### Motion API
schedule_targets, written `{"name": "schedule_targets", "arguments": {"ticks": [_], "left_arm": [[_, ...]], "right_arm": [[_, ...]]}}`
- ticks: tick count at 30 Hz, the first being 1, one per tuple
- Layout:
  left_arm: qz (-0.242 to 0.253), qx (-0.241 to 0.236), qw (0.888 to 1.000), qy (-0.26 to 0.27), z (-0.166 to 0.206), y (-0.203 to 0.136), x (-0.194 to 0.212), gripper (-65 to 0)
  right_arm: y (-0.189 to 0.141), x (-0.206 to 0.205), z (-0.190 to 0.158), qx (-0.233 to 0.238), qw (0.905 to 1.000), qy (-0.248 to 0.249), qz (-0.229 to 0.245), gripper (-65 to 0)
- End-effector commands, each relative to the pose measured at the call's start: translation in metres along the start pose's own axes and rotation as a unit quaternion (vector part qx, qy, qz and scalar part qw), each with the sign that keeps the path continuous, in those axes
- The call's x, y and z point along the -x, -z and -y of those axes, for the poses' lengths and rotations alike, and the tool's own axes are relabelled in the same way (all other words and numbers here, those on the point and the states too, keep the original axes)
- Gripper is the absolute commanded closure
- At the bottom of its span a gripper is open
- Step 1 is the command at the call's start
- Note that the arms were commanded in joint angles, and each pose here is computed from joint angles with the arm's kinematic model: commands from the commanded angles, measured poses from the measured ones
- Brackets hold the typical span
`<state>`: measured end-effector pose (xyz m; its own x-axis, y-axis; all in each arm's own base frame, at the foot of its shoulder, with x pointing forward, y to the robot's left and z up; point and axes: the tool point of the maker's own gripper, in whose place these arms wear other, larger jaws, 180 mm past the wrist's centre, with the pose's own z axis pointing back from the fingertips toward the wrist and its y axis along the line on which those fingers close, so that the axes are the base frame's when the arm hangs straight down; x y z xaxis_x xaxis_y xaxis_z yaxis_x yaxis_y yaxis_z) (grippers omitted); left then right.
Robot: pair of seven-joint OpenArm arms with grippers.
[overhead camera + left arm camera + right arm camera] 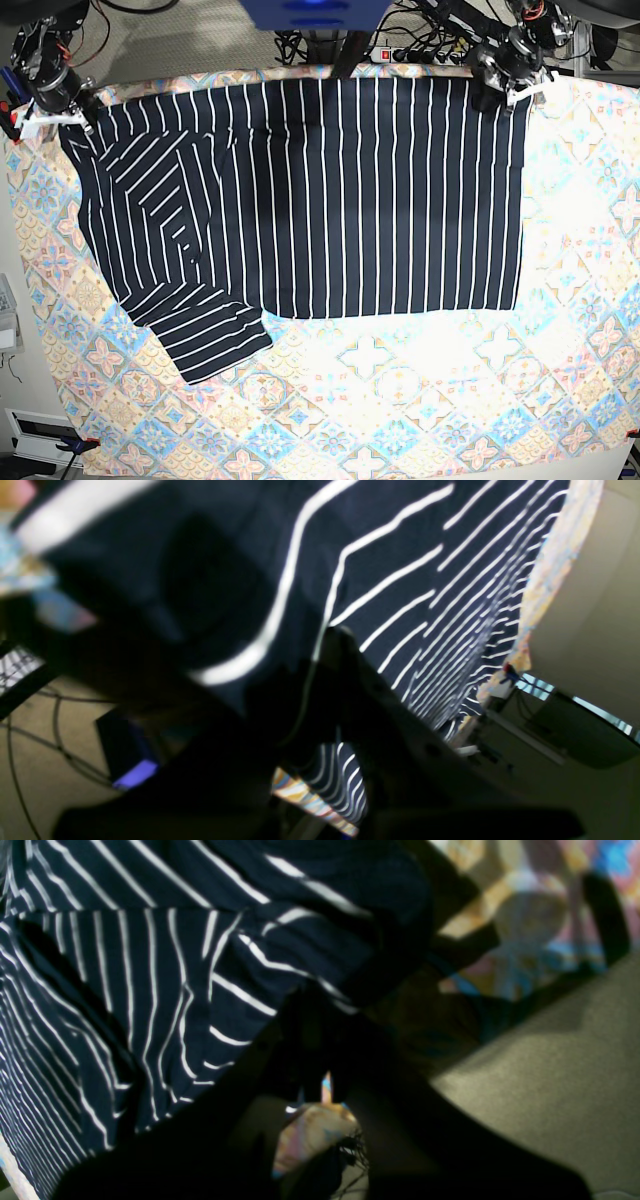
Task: Fold the T-shirt properly
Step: 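Drag the shirt with both grippers toward the robot's base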
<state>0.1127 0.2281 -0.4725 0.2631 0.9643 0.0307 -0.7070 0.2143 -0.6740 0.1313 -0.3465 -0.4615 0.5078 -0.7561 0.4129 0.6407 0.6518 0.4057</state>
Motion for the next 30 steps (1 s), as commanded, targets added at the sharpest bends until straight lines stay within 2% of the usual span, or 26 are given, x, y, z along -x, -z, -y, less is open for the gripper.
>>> {"name": "schedule_targets", "arguments": {"ticks": [1,4,7,12,15,24,30], "left_arm": [[0.014,0.007,1.0,0.009,0.005,-0.004,-0.01,0.0],[0.014,0.01,1.0,0.008,0.007,-0.003,-0.01,0.0],[0.014,0.009,1.0,0.008,0.006,-0.004,-0.01,-0.9],[-0.022,0.007,1.0,0.006,0.005,-0.004,0.004,-18.0],[-0.03,0.007,0.999,0.007,0.005,-0.004,0.007,-23.7],[-0.036,-0.008,0.999,0.003,-0.008,-0.014,0.011,-24.6],[-0.036,0.0,0.999,-0.003,-0.005,-0.013,0.01,-24.6]], "right_arm": [[-0.005,-0.02,0.001,0.003,0.9996,-0.009,0.028,-0.2],[-0.005,-0.02,0.001,0.003,0.9995,-0.011,0.029,-1.2],[-0.005,-0.022,0.002,0.005,0.9995,-0.012,0.029,-6.0],[-0.006,-0.023,0.004,0.008,0.9994,-0.011,0.031,-9.4],[-0.013,-0.027,0.02,0.024,0.9988,0.009,0.042,-9.4],[-0.033,-0.04,0.065,0.1,0.9925,0.006,0.07,-9.5],[-0.034,-0.04,0.066,0.103,0.9922,0.005,0.07,-9.5]]}}
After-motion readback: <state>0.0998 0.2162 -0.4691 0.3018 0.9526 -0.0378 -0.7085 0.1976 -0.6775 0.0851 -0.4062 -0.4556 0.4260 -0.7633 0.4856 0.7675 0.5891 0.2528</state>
